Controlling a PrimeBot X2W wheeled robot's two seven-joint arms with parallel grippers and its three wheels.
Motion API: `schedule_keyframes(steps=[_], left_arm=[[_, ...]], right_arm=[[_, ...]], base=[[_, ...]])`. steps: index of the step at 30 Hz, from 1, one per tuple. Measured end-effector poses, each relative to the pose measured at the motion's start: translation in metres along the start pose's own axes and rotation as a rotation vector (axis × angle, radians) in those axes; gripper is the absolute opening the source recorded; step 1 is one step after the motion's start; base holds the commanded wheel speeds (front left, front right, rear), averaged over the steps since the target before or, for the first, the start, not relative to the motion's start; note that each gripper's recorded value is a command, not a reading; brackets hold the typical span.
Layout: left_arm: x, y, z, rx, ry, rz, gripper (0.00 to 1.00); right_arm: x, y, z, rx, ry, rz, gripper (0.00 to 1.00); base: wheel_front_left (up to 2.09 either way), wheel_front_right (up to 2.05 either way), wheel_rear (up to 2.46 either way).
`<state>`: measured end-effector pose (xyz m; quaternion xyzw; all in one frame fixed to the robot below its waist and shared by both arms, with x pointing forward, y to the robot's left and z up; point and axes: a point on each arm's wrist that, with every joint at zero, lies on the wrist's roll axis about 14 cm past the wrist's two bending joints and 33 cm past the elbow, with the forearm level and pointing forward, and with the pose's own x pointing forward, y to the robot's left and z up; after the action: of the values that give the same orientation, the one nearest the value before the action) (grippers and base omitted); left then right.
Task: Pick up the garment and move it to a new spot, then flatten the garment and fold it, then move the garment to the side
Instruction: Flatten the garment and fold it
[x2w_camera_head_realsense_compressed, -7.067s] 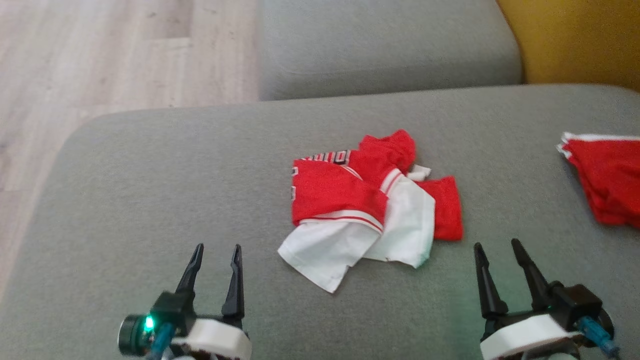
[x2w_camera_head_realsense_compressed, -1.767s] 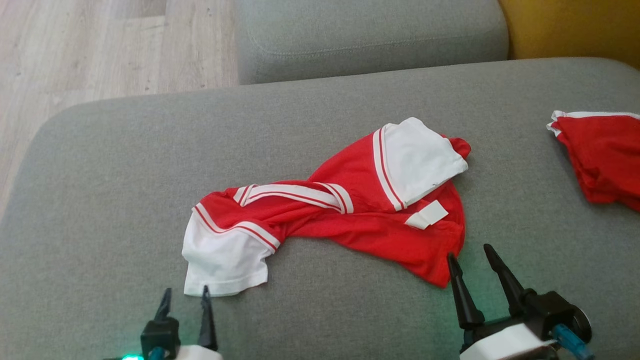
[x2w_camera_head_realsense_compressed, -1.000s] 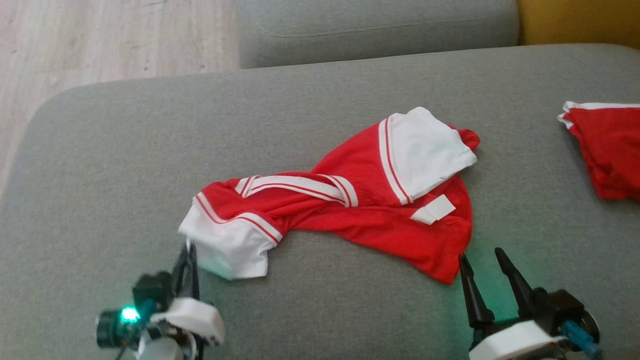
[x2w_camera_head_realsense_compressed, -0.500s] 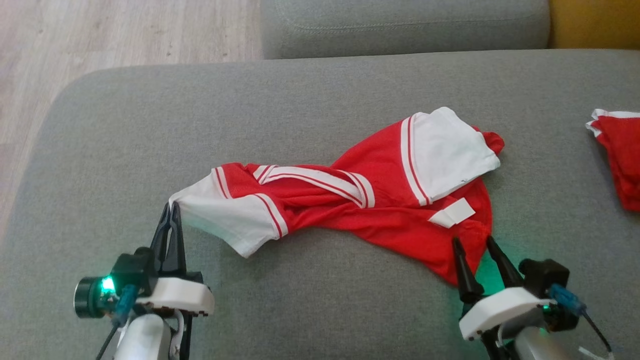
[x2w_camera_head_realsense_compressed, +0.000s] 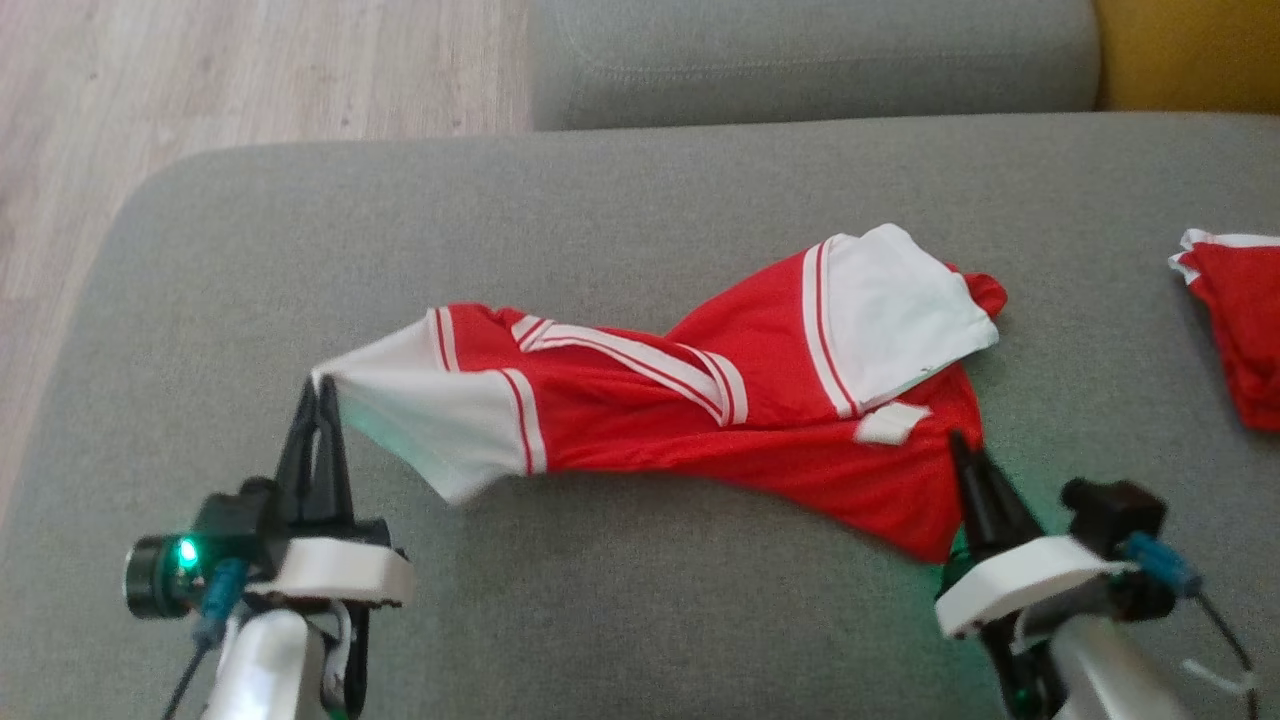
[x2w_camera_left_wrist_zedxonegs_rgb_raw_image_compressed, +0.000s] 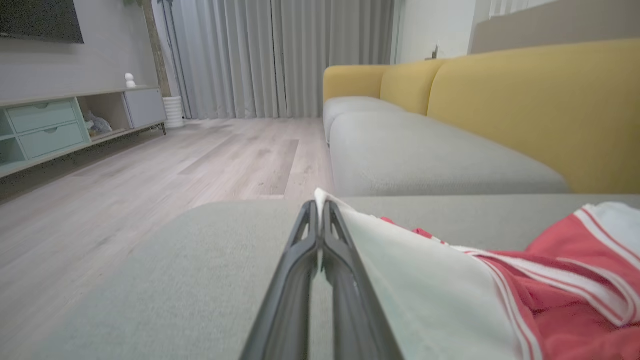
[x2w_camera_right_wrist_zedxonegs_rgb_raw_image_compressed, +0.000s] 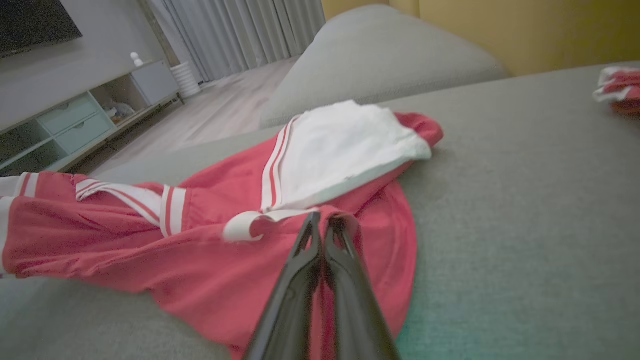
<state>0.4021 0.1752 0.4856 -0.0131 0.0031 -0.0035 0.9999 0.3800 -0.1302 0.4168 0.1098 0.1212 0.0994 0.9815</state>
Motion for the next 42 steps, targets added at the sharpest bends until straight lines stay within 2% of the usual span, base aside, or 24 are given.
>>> schedule_keyframes(steps=[3,7,11,18,19,23,27,35,42], left_arm=[[0.002,-0.001,0.029,-0.051,-0.089,-0.008,0.00],[0.006,-0.003,0.081,-0.180,-0.243,-0.037,0.00],[0.014,-0.021,0.158,-0.259,-0.442,-0.134,0.00],[-0.003,-0.064,0.310,-0.304,-0.769,-0.353,0.00],[-0.003,-0.064,0.310,-0.304,-0.769,-0.353,0.00],[-0.014,-0.079,0.365,-0.258,-0.865,-0.423,0.00],[0.007,-0.085,0.377,-0.229,-0.813,-0.427,0.00],[0.090,-0.072,0.315,-0.191,-0.534,-0.337,0.00],[0.139,-0.062,0.339,-0.192,-0.609,-0.303,0.00]], right_arm=[[-0.002,-0.006,0.035,-0.001,-0.111,-0.014,0.00],[-0.012,-0.021,0.102,-0.061,-0.303,-0.026,0.00],[-0.035,-0.030,0.168,-0.149,-0.485,-0.023,0.00],[-0.084,-0.020,0.273,-0.349,-0.752,0.024,0.00],[-0.084,-0.020,0.273,-0.349,-0.752,0.024,0.00],[-0.106,-0.004,0.337,-0.470,-0.885,0.041,0.00],[-0.092,0.007,0.362,-0.522,-0.890,0.066,0.00],[0.010,-0.006,0.331,-0.453,-0.630,0.088,0.00],[0.077,-0.008,0.351,-0.445,-0.640,0.102,0.00]], base=[[0.00,0.00,0.00],[0.00,0.00,0.00],[0.00,0.00,0.00],[0.00,0.00,0.00],[0.00,0.00,0.00],[0.00,0.00,0.00],[0.00,0.00,0.00],[0.00,0.00,0.00],[0.00,0.00,0.00]])
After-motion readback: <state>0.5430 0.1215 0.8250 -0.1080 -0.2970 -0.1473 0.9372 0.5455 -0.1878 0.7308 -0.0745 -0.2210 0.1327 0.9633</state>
